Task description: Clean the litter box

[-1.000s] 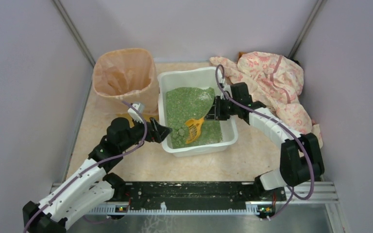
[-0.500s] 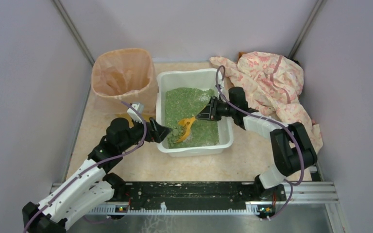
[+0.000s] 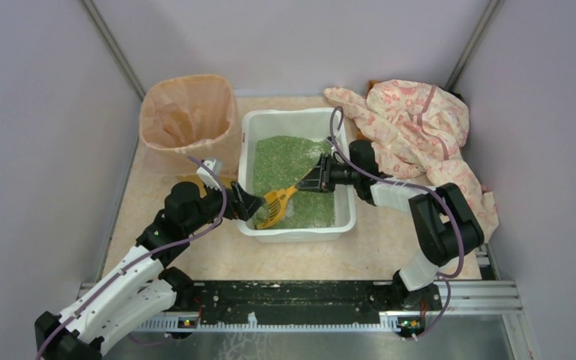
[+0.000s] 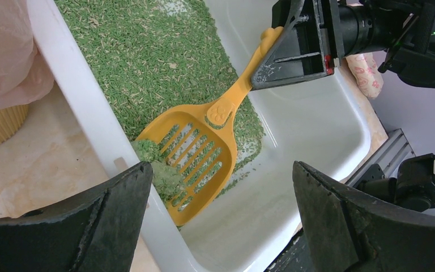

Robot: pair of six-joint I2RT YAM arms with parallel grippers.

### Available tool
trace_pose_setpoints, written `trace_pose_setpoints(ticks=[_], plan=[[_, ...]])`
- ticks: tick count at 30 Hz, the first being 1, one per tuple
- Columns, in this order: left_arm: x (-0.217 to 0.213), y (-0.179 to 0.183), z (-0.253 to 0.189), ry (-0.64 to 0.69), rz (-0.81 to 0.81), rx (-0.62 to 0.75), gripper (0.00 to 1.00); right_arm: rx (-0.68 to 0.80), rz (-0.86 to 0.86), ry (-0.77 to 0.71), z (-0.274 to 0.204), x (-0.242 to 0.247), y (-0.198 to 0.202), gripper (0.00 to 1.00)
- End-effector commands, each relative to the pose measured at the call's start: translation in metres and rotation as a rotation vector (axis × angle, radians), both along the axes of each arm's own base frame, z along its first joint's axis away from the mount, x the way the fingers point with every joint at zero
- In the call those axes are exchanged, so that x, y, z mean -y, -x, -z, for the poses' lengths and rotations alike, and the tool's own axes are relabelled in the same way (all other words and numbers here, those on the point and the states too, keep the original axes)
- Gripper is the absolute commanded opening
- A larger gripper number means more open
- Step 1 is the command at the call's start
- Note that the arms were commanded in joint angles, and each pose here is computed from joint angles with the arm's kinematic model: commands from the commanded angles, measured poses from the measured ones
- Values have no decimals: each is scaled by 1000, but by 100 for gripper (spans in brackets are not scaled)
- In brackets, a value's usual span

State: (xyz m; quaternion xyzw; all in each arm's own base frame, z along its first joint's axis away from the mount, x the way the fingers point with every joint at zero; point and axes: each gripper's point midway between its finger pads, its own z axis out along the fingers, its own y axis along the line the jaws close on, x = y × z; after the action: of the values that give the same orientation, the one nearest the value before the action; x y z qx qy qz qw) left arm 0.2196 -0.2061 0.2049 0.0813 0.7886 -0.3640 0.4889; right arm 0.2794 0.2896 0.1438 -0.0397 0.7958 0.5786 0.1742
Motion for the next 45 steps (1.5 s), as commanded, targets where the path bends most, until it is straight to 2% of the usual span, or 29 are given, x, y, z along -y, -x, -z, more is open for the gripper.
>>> trace_pose_setpoints(ticks=[1,11,22,29,33,38,42,45], plan=[[1,-1,-18,26,1,39,99,129,-24,-111,-55,0,-6,0],[2,-1,-20,28,7,47,99,206,57,-110,-92,35,-26,0],[-1,0,-24,25,-2,54,99,195,98,-88,-83,49,-37,0],[-2,1,-25,23,-4,56,99,212,178,-84,-89,82,-52,0],[0,0,-28,30,2,58,99,228,234,-115,-98,106,-58,0],[1,-1,-27,27,5,53,99,223,187,-138,-96,90,-50,0],[3,0,-30,28,16,46,99,235,262,-136,-98,118,-61,0],[1,0,-30,26,8,48,99,231,245,-173,-100,115,-61,0]])
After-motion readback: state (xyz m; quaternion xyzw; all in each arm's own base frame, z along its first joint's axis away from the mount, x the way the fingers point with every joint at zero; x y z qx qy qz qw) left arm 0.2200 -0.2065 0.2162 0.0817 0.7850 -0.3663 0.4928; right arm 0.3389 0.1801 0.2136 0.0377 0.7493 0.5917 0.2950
